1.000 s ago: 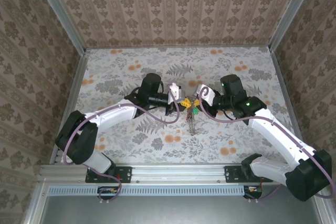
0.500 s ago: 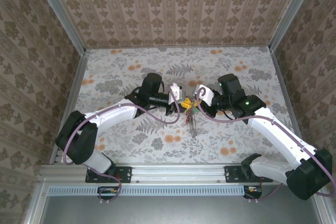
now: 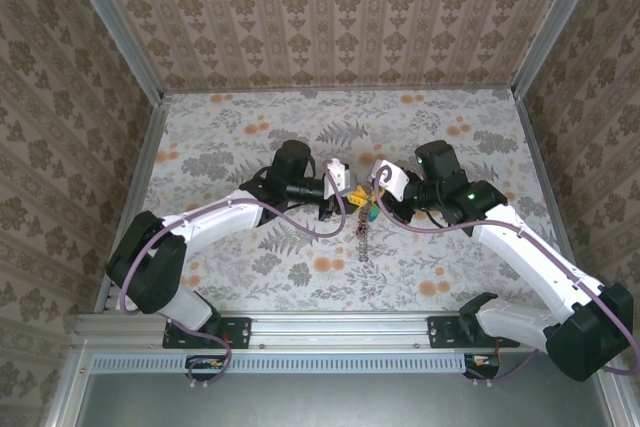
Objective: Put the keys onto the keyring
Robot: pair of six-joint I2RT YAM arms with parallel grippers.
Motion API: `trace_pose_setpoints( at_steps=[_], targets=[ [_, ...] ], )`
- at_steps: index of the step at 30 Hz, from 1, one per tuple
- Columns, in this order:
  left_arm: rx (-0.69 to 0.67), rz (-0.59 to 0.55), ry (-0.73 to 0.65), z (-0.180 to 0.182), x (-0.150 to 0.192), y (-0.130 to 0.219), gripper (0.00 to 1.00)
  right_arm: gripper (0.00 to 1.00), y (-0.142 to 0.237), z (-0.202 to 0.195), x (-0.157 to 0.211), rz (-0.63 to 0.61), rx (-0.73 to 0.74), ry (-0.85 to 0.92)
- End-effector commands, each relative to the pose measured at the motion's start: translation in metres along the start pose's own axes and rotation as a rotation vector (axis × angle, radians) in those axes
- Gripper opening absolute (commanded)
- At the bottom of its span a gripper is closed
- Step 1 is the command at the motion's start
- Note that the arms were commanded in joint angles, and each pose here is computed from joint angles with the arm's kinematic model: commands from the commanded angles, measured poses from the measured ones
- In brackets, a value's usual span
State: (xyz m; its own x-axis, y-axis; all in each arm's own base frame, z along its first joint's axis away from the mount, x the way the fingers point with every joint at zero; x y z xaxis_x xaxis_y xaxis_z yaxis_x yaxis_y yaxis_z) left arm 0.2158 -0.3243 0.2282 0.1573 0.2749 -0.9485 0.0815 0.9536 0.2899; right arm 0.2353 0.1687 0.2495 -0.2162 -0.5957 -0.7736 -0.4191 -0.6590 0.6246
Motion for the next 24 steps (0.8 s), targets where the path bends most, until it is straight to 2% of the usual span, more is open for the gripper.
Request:
trace_pose_setpoints(
  at_steps=[1, 4, 9, 11, 20, 22, 24],
  targets=[
    [-0.023, -0.052, -0.061, 0.003, -0.019, -0.002, 0.08, 0.00, 0.004, 0.004, -0.014, -0.048, -0.028, 0.012],
    [-0.032, -0.048, -0.062, 0.004, -0.018, -0.002, 0.00, 0.00, 0.005, 0.005, -0.013, -0.047, -0.028, 0.012],
    [-0.020, -0.060, -0.073, 0.002, -0.019, -0.002, 0.00, 0.00, 0.006, 0.007, -0.008, -0.054, -0.022, 0.029],
    [0.003, -0.074, -0.081, -0.001, -0.019, -0.002, 0.00, 0.07, 0.006, 0.008, -0.007, -0.063, -0.018, 0.043],
    [0.068, -0.107, -0.090, -0.007, -0.021, -0.001, 0.00, 0.22, 0.007, 0.007, -0.007, -0.085, -0.041, 0.084],
    [0.065, -0.108, -0.089, -0.007, -0.021, -0.001, 0.00, 0.21, 0.007, 0.007, -0.007, -0.092, -0.049, 0.082],
    [0.059, -0.105, -0.085, -0.006, -0.021, -0.001, 0.00, 0.15, 0.007, 0.006, -0.007, -0.091, -0.054, 0.076]
  ],
)
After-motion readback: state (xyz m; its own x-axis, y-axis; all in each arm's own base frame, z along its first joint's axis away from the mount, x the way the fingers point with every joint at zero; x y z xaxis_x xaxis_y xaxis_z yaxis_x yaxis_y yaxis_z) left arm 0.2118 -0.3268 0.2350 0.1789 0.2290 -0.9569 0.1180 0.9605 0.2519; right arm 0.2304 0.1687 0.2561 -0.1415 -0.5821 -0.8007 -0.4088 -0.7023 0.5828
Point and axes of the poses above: each hand's point on the last joint's axis, 136 mm out from that joint toward the fingers, its own y axis back along the fingers, its own z axis along the line the jaws close on, x = y × z, the point moved 6 cm from there along y, back along the fingers, and after that the axes turned 3 degrees about -y, right-handed, at the moved point
